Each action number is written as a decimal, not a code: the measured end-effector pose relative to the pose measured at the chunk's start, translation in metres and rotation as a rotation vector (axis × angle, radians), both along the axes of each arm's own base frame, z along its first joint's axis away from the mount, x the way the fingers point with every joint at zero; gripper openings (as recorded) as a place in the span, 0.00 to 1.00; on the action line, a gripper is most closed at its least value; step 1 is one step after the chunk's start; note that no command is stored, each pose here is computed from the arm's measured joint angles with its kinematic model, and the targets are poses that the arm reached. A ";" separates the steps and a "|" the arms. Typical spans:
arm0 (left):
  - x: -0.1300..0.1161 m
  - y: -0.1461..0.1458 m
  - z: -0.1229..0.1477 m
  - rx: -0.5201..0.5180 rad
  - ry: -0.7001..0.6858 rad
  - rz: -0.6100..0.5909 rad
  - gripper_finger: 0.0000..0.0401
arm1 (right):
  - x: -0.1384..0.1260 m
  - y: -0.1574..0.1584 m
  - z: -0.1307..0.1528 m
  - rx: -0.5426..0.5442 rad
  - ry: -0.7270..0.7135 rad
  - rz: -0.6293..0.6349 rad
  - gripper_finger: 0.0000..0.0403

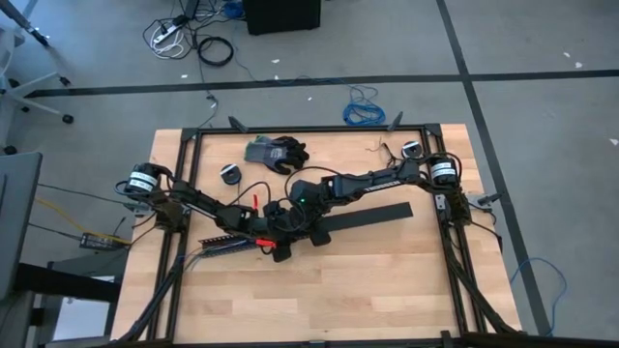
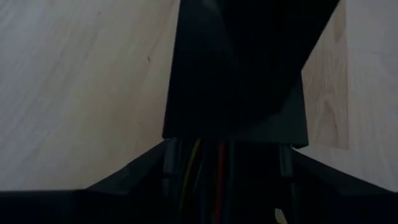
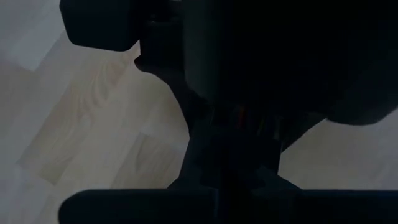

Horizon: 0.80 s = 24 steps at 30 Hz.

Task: Ziptie cables
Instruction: Close the black cable duct with the cover

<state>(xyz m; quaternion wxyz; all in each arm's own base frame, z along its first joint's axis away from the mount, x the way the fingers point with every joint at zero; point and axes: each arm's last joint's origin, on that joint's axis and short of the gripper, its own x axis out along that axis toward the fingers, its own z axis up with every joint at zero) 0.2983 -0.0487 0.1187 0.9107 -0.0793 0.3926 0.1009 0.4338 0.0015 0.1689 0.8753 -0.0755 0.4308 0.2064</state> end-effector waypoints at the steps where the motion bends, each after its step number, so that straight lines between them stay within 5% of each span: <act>1: 0.000 0.000 0.000 0.000 0.000 0.000 0.60 | 0.000 0.000 0.000 0.000 0.002 0.000 0.00; 24: -0.001 -0.001 0.002 -0.008 0.009 -0.057 0.61 | -0.005 0.000 -0.002 0.009 0.043 0.001 0.00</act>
